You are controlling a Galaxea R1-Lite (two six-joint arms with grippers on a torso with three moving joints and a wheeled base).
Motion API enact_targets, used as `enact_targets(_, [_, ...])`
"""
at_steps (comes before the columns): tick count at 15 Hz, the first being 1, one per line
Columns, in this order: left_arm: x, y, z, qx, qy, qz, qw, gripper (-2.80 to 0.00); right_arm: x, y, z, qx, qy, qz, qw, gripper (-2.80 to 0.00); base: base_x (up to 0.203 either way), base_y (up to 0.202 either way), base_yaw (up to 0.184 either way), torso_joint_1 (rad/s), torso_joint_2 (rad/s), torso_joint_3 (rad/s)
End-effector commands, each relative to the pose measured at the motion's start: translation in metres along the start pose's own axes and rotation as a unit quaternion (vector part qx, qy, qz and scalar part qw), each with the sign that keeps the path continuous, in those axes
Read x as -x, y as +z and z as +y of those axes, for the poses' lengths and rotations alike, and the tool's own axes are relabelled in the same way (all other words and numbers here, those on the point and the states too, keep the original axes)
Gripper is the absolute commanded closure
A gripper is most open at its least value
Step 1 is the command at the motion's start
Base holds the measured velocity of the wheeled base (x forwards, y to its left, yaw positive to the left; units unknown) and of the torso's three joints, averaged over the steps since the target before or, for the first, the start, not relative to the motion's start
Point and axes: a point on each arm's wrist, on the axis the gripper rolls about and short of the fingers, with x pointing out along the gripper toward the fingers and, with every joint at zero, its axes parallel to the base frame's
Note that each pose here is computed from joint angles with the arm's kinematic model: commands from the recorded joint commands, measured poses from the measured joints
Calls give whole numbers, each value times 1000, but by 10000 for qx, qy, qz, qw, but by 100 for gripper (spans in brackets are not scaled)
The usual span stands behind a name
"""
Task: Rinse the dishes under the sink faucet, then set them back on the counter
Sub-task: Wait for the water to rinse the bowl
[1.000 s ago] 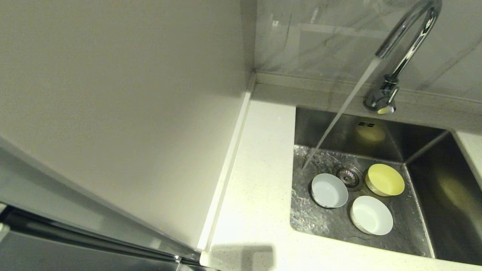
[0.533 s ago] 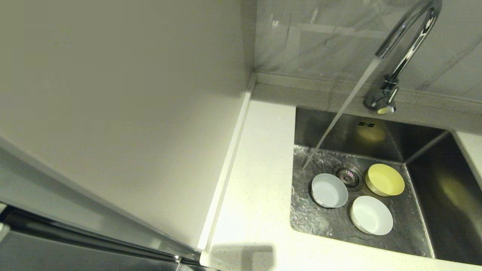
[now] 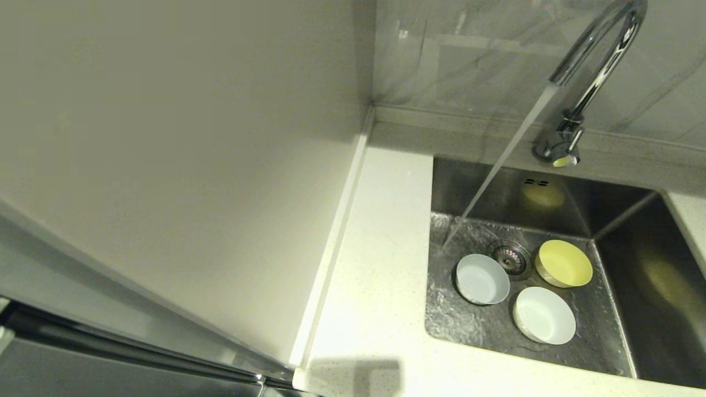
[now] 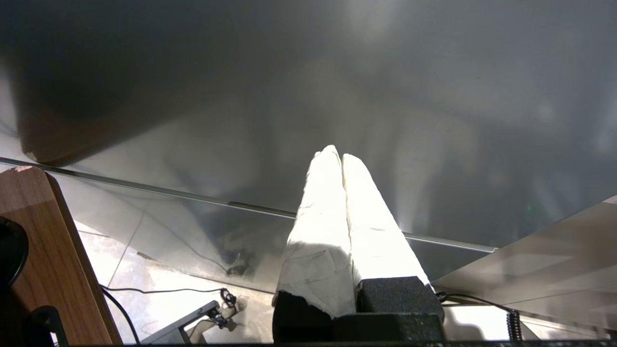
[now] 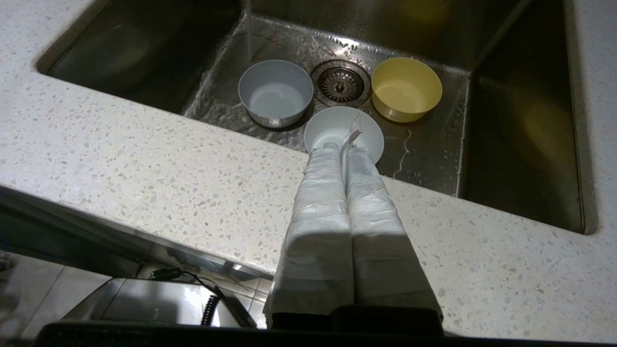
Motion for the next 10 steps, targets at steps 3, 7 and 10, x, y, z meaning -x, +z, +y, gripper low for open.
enact_targets(3, [0, -1, 0, 3, 4, 12, 10000, 0, 0, 0, 0, 2, 4, -2, 10000, 0, 0, 0, 0, 0, 0, 0])
enact_targets(7, [0, -1, 0, 3, 4, 12, 10000, 0, 0, 0, 0, 2, 4, -2, 10000, 0, 0, 0, 0, 0, 0, 0])
enact_targets(10, [0, -1, 0, 3, 4, 12, 10000, 0, 0, 0, 0, 32, 22, -3, 10000, 0, 0, 0, 0, 0, 0, 0])
